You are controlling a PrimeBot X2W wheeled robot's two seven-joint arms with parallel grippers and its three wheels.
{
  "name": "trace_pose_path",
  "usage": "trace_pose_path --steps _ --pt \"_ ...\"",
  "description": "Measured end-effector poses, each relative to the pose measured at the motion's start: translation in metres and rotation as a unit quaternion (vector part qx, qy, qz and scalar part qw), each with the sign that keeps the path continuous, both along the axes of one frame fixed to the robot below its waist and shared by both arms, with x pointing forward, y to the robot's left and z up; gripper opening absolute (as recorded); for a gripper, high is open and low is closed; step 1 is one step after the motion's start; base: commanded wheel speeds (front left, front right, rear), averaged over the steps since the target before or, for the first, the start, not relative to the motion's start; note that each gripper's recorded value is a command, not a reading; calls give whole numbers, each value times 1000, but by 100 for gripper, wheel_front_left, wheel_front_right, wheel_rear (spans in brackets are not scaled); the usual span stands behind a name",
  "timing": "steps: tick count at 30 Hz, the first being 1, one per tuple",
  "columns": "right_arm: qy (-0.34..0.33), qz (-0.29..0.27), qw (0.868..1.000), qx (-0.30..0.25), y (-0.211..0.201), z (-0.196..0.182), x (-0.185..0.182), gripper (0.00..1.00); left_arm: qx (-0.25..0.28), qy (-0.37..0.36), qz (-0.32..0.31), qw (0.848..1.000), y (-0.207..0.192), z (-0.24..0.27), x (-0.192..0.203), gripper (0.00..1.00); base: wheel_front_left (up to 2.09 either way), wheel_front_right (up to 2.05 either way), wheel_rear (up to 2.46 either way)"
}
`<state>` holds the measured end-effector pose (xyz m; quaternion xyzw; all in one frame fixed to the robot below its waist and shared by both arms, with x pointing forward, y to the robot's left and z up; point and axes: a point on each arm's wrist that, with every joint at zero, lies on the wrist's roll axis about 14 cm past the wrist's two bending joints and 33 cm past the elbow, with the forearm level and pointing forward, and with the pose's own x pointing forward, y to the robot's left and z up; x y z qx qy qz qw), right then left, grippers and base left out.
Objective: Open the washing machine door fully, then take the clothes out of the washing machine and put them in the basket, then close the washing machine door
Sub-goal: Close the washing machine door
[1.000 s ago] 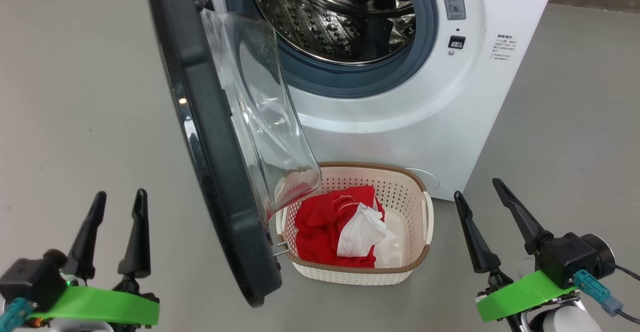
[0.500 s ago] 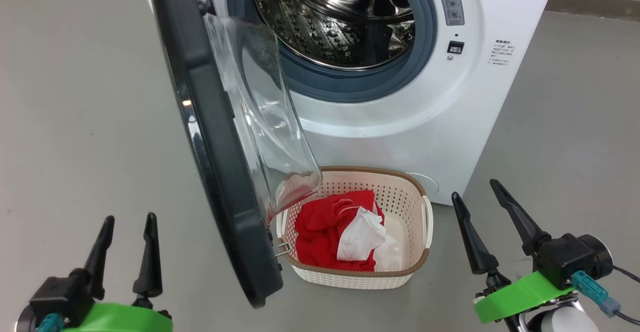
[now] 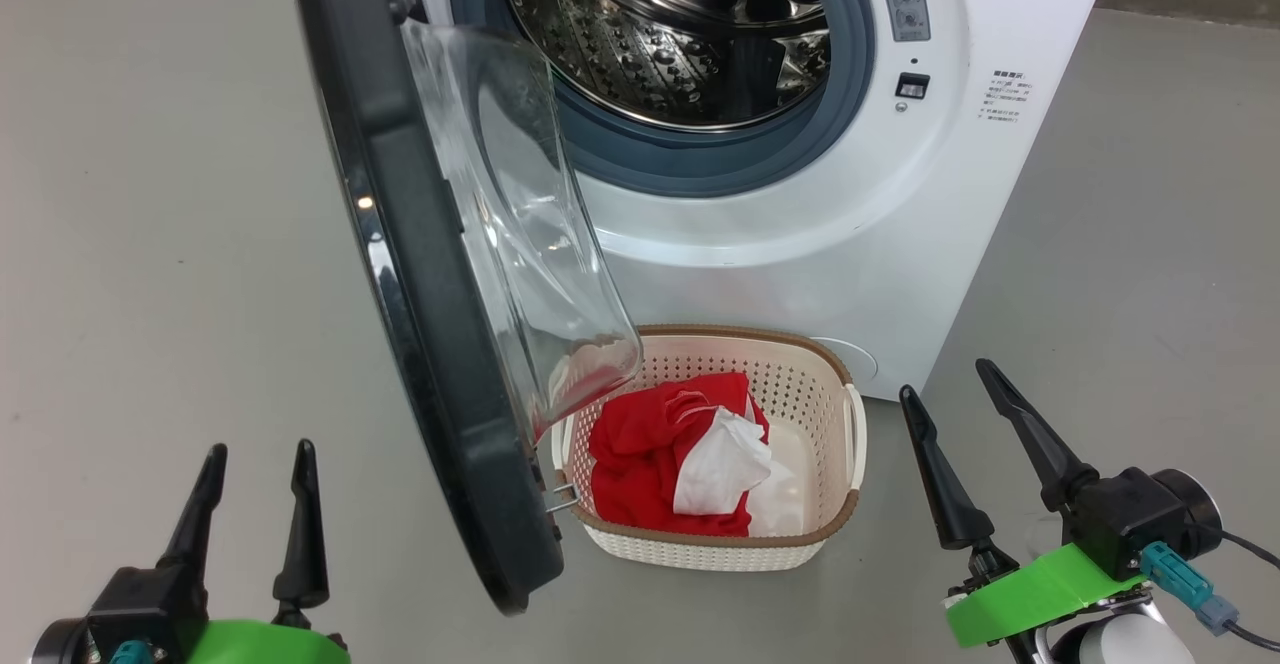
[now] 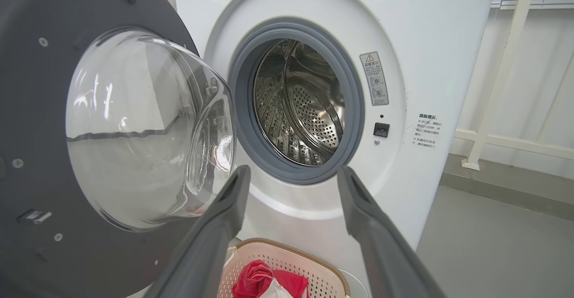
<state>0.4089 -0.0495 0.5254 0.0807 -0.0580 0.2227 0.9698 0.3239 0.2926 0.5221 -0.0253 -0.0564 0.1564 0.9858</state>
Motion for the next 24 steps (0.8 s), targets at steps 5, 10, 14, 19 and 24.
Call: trace_pose_path --steps 5,10,14,19,24 --pt "-1 -1 1000 0 -1 1 0 100 -6 -1 5 1000 -1 -1 0 100 0 0 0" --pt "-2 -1 1000 1 -1 2 0 100 -5 1 6 1000 0 -3 -1 100 0 0 0" --pt "-2 -2 1000 1 -1 2 0 100 0 4 2 1000 -1 -4 -1 100 0 0 0" --pt "-3 -1 1000 2 0 2 0 100 -16 1 -1 1000 -5 -6 -1 0 0 0 0" --pt "-4 -1 1000 1 0 3 -1 100 -209 -67 -5 976 -7 -5 2 0 0 0 0"
